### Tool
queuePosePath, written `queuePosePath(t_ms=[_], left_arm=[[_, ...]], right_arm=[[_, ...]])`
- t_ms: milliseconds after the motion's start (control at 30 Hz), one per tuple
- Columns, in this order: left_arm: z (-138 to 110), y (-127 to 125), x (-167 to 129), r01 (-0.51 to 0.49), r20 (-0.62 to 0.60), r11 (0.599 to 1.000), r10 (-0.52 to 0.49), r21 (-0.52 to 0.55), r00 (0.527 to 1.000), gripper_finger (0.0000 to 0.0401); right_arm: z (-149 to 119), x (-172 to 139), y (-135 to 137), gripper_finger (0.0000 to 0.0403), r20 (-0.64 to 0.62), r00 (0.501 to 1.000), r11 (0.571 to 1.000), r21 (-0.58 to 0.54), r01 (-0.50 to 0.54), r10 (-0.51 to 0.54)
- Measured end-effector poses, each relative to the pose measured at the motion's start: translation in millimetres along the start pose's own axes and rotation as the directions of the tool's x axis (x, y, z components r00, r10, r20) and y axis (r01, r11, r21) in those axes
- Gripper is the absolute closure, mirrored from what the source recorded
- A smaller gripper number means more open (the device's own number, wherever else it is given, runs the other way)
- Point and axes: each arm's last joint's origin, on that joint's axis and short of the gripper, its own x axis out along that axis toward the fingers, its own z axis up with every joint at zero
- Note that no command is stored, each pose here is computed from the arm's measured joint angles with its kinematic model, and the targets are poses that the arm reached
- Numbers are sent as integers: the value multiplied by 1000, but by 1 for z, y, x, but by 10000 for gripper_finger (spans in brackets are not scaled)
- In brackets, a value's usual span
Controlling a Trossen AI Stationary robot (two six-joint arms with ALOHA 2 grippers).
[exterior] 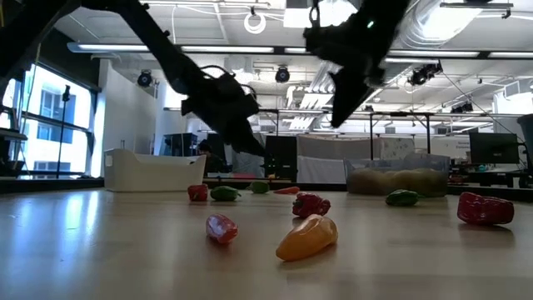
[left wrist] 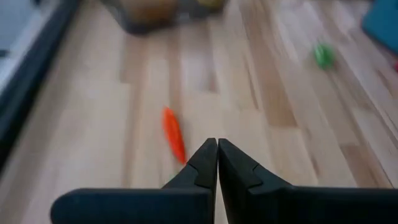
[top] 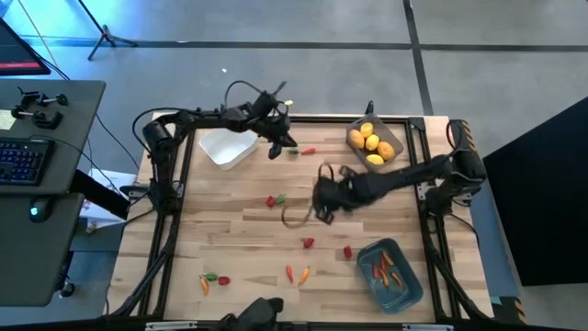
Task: Sort produce into baskets
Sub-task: Put the orange chili pepper into the blue bin
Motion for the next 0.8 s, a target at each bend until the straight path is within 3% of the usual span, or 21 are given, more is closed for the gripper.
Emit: queuePosePath(t_ms=[233,433,600,800], left_arm=[[-16,-24,-20,-124,237,992,124,-15,963,401],[-28,-48,-38,-159,375,987,147,1,915,401],[-43,-61,-39,-159,408,987,158,-31,899,401],[-54,-72,-31,-214,361,974,228,-78,904,401]], right_arm=[[23,44,-62,401,147,970,981,-28,-191,193],[22,86,-130,391,153,962,973,2,-230,227],[24,108,-166,333,183,942,959,-31,-280,281],[23,137,-177,249,206,935,955,-139,-263,287]])
